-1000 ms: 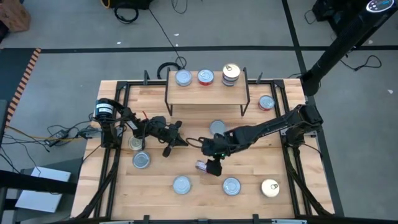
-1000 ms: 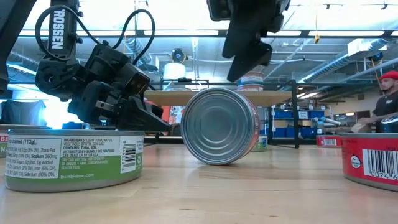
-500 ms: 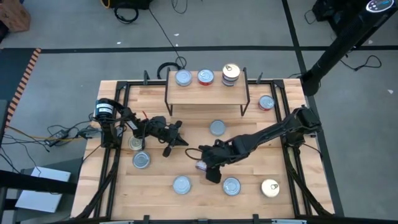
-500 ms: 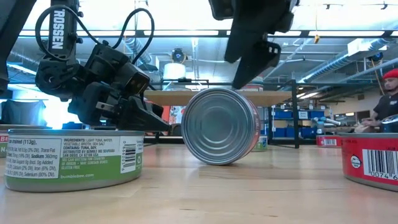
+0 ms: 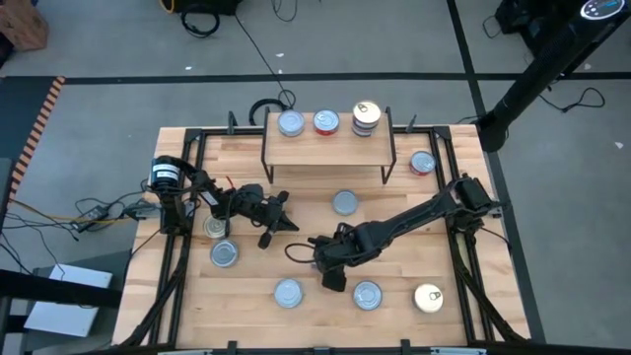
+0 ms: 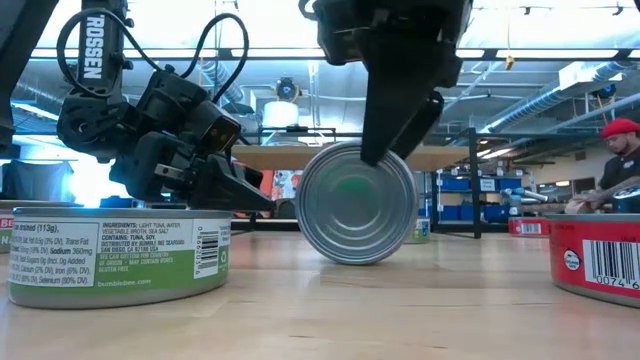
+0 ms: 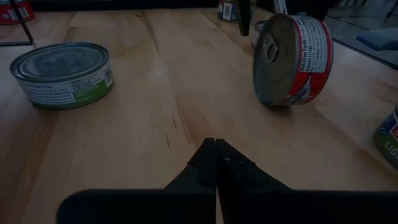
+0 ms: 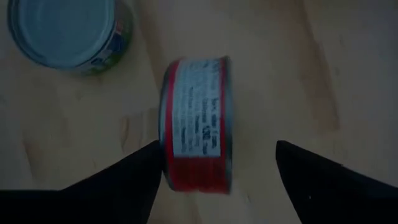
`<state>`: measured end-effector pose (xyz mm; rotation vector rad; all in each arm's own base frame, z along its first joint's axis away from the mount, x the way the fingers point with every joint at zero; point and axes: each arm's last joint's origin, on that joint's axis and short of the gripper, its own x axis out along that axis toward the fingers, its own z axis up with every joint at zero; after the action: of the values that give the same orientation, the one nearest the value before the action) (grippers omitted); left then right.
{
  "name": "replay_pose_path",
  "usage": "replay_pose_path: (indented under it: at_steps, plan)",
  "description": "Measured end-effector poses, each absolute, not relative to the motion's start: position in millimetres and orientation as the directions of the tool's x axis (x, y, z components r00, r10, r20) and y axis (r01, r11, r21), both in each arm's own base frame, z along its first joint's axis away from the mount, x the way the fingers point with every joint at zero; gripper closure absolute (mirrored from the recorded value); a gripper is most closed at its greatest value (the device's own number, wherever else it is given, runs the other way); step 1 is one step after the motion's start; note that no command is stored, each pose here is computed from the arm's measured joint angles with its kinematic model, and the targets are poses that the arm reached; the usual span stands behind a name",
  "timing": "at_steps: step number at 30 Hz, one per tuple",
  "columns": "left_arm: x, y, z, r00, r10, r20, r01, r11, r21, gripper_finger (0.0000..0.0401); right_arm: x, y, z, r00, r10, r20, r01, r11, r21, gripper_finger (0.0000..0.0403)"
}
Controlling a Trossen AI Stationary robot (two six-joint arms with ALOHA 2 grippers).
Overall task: Stack canned seafood by type on shelf
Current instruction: Stack the blue and pink tuna can on top of the blue and pink tuna can on the shelf
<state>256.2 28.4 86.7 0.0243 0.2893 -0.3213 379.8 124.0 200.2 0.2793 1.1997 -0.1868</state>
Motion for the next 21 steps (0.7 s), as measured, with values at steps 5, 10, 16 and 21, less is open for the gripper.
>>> replay_pose_path:
  at_steps: [5,10,16,21]
  plan:
    - [256.2,28.4,86.7,0.908,-0.308,-0.284,0.315,0.949,-0.022,0.0400,380.8,120.5,200.5,0.354,-0.002,-0.935,0.285,0.953,0.106,0.0122]
    - [256.2,28.4,86.7,0.908,-0.308,-0.284,0.315,0.949,-0.023,0.0400,381.0,120.3,200.7,0.355,-0.001,-0.935,0.225,0.971,0.084,0.0168]
    - [256.2,28.4,86.7,0.908,-0.308,-0.284,0.315,0.949,-0.023,0.0400,380.8,121.3,200.7,0.357,0.000,-0.934,0.109,0.993,0.041,0.0230]
    - [256.0,28.3,86.6,0.908,-0.309,-0.285,0.315,0.949,-0.024,0.0400,378.9,119.7,209.9,0.365,-0.036,-0.930,0.053,0.998,-0.018,0.0255]
